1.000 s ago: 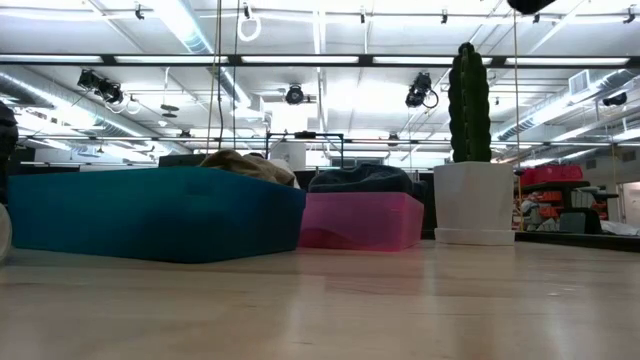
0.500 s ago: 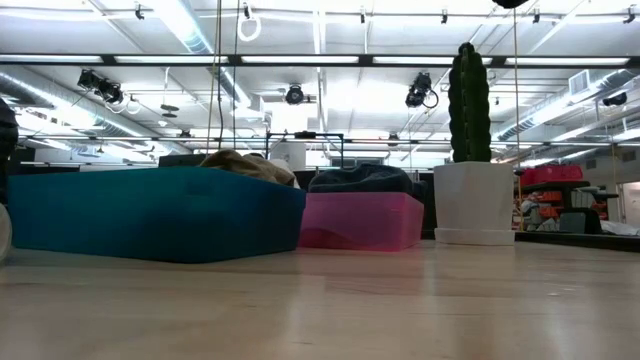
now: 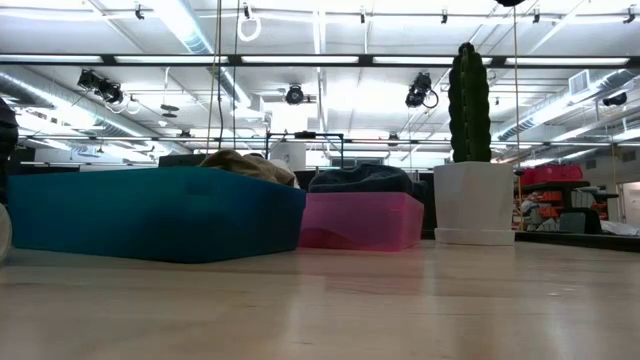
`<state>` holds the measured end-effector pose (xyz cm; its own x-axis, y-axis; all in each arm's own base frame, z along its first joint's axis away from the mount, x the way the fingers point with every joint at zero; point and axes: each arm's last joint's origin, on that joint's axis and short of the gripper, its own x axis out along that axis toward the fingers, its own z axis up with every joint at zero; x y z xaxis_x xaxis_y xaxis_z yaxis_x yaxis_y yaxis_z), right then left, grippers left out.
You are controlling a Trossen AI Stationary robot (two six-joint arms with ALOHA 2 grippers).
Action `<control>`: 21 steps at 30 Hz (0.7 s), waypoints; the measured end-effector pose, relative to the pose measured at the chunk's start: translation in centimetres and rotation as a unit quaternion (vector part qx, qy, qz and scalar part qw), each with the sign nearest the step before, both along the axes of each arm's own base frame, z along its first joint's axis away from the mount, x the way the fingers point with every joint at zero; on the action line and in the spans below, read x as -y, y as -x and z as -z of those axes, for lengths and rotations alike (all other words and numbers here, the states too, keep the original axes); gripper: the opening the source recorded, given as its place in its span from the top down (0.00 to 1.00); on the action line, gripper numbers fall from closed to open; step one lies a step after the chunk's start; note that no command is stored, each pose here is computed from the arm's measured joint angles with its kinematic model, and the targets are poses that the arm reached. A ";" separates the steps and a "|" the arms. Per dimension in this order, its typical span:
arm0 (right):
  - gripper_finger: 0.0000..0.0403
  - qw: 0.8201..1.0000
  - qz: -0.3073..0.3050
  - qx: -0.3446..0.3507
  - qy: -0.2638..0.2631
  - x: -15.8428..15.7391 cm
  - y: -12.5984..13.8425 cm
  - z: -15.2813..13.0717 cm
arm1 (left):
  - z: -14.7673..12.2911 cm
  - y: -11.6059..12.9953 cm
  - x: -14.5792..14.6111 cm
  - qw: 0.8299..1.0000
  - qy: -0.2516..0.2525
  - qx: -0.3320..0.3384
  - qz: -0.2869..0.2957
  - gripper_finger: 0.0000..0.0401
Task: Pick & Place hat
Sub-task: Put the top brown cap into the blue bin
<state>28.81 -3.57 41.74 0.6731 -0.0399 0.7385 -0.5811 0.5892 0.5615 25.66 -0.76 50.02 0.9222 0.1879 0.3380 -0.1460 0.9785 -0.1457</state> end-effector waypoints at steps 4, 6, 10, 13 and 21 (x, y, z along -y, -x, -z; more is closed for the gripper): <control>0.90 1.000 0.001 -0.002 0.017 0.0 0.0 0.0 | 0.4 -0.1 0.0 1.000 -0.005 -0.024 -0.001 0.93; 0.96 1.000 0.000 -0.003 0.029 -0.1 0.0 0.0 | 0.7 -0.2 0.0 0.999 -0.006 -0.041 -0.002 0.92; 0.97 0.999 0.000 0.008 0.039 -0.1 0.2 -0.1 | 1.3 -0.4 0.0 0.998 -0.008 -0.069 -0.002 0.92; 0.97 0.998 0.000 0.026 0.049 -0.1 0.4 -0.4 | 1.8 -0.5 0.0 0.995 -0.009 -0.095 -0.001 0.89; 0.97 0.996 -0.008 0.059 0.063 -0.3 1.7 -1.3 | 3.4 -0.6 -0.2 0.985 0.021 -0.174 -0.008 0.67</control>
<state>27.14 -3.31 43.07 0.5812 0.0689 0.8108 -0.6487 0.6408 0.4105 26.26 -0.57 46.62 0.9776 0.2104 -0.0059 -0.2095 0.9698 -0.1248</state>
